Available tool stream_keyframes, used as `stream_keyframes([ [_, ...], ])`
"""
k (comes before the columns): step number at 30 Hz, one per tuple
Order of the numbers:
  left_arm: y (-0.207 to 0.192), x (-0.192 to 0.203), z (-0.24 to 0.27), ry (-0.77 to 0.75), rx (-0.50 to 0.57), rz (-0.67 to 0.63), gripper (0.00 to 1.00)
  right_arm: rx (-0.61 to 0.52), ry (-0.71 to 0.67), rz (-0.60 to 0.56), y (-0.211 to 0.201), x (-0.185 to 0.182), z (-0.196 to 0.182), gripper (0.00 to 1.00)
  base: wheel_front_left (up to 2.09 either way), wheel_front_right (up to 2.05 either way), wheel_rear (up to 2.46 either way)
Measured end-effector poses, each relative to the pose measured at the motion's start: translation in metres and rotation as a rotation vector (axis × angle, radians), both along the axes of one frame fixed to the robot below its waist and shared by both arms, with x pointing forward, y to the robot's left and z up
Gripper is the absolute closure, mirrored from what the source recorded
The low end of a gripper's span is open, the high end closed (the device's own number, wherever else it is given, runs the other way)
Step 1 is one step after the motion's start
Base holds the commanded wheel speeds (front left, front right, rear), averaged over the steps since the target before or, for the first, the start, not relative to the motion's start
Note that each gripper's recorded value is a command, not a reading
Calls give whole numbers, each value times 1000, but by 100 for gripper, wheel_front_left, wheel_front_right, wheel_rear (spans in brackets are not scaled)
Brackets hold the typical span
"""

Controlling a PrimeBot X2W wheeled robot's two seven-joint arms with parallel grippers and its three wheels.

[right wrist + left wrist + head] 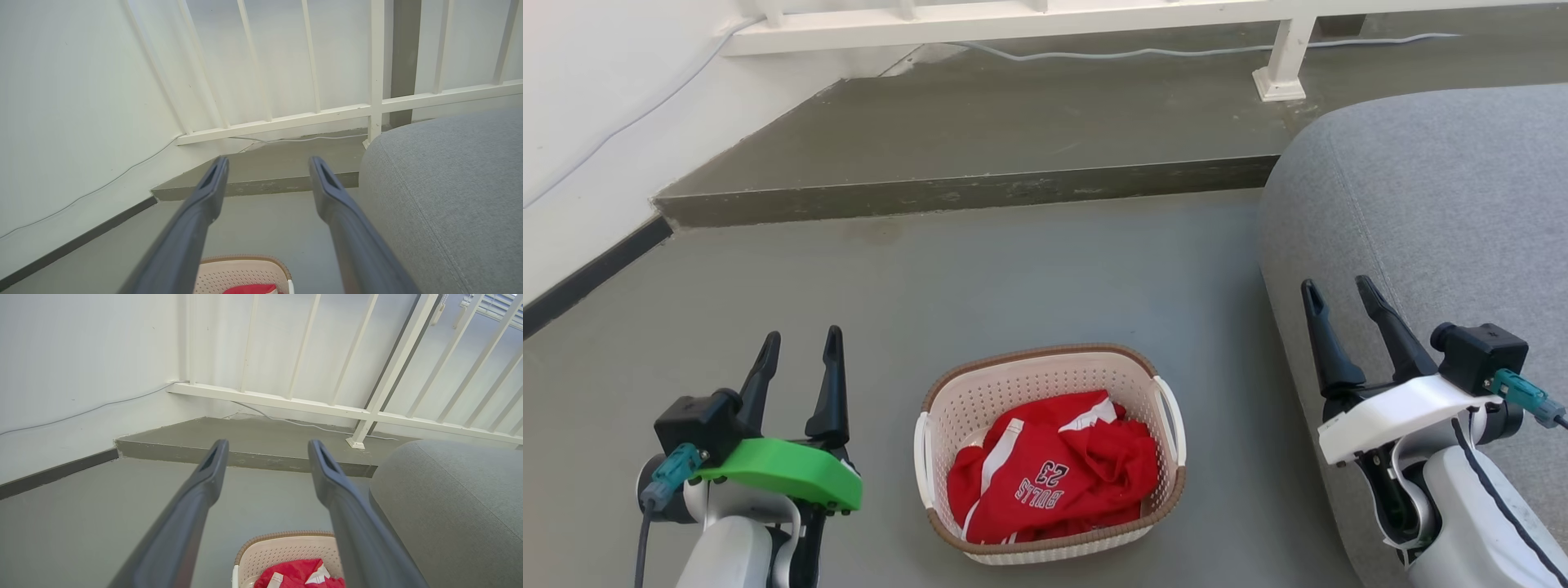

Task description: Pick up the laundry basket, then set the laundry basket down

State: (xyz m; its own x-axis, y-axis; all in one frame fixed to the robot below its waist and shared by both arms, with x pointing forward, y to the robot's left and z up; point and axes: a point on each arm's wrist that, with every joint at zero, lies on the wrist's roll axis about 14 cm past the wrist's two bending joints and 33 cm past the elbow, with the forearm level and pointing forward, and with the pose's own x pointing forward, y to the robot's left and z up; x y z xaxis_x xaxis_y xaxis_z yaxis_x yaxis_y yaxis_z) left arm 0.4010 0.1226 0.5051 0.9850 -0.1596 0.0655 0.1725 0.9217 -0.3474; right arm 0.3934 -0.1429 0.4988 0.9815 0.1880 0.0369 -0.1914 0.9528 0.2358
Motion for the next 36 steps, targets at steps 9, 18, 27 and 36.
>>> stream_keyframes([
  [9,0,0,1,-7,0,2,0,10,5,0,3,-3,-3,0,0,0,0],
  [18,0,0,0,-7,2,-2,0,13,3,-3,2,-2,-2,0,0,0,0],
  [27,-1,-13,-32,95,1,-5,100,35,111,-12,5,-19,-36,100,0,0,0],
  [36,10,-12,-34,137,-92,35,100,128,141,-56,-5,-18,-37,100,0,0,0],
])
